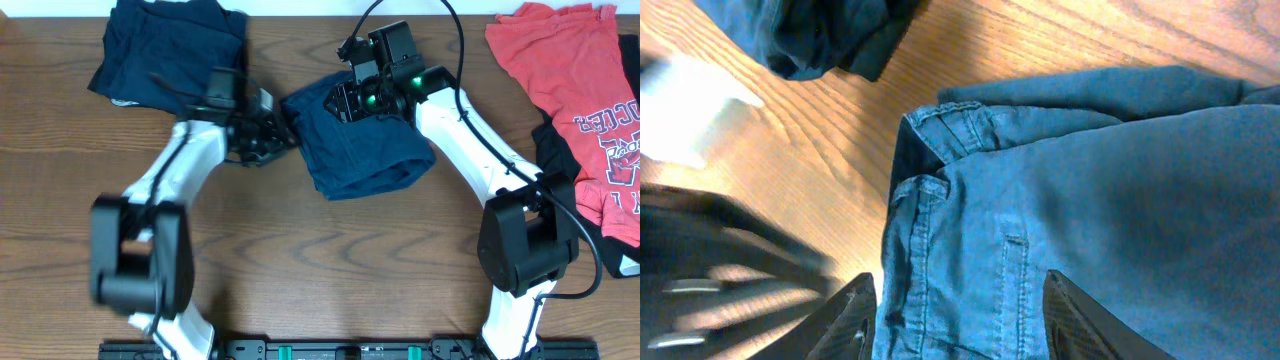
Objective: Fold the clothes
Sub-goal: 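Lay the right end over toward the left gripper, folding the strip, then release the shorts and raise the right gripper to the upper right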
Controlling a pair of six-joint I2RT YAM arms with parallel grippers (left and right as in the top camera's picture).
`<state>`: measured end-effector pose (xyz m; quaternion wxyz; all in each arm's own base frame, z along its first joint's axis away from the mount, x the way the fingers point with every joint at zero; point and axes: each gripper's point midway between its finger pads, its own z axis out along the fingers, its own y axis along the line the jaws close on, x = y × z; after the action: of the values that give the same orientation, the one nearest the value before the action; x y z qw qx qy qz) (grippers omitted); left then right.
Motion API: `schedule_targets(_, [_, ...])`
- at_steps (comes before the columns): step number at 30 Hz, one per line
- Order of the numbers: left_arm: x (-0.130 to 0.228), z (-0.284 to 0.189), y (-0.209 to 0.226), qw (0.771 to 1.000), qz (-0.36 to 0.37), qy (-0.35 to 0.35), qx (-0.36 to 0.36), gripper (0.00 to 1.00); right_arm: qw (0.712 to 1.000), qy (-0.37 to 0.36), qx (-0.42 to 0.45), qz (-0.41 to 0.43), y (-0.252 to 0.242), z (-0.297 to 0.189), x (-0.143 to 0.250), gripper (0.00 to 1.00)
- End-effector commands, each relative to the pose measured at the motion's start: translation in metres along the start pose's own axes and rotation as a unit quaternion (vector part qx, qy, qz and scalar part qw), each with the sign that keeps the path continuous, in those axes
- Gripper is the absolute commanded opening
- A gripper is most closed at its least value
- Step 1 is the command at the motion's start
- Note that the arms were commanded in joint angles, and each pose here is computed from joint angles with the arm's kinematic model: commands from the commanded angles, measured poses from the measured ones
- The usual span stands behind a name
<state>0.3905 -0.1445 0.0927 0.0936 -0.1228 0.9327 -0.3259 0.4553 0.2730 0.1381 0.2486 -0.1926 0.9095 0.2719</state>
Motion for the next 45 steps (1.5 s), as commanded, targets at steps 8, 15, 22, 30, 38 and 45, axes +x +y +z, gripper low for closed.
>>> schedule_targets(8, [-0.005, -0.054, -0.008, 0.995, 0.034, -0.075, -0.049, 0.6, 0.999, -0.02, -0.032, -0.001, 0.006, -0.012, -0.017, 0.73])
schedule_targets(15, [-0.002, -0.029, 0.004, 0.997, 0.026, -0.047, -0.06, 0.66, 0.992, -0.117, 0.024, 0.044, -0.049, -0.11, -0.079, 0.99])
schedule_targets(22, [-0.003, 0.022, -0.002, 0.994, 0.079, -0.033, -0.062, 0.86, 0.977, -0.165, 0.075, 0.115, -0.13, -0.179, -0.086, 0.99])
schedule_targets(30, [0.009, 0.069, 0.02, 0.99, 0.074, -0.013, -0.12, 0.9, 0.974, -0.141, 0.105, 0.14, -0.157, -0.19, -0.065, 0.99])
schedule_targets(38, [0.009, 0.089, 0.021, 0.988, 0.079, -0.022, -0.13, 0.91, 0.974, -0.136, 0.118, 0.138, -0.161, -0.19, -0.062, 0.99])
schedule_targets(45, [0.019, 0.109, 0.018, 0.987, 0.096, -0.012, -0.13, 0.91, 0.974, -0.128, 0.127, 0.14, -0.163, -0.19, -0.058, 0.99])
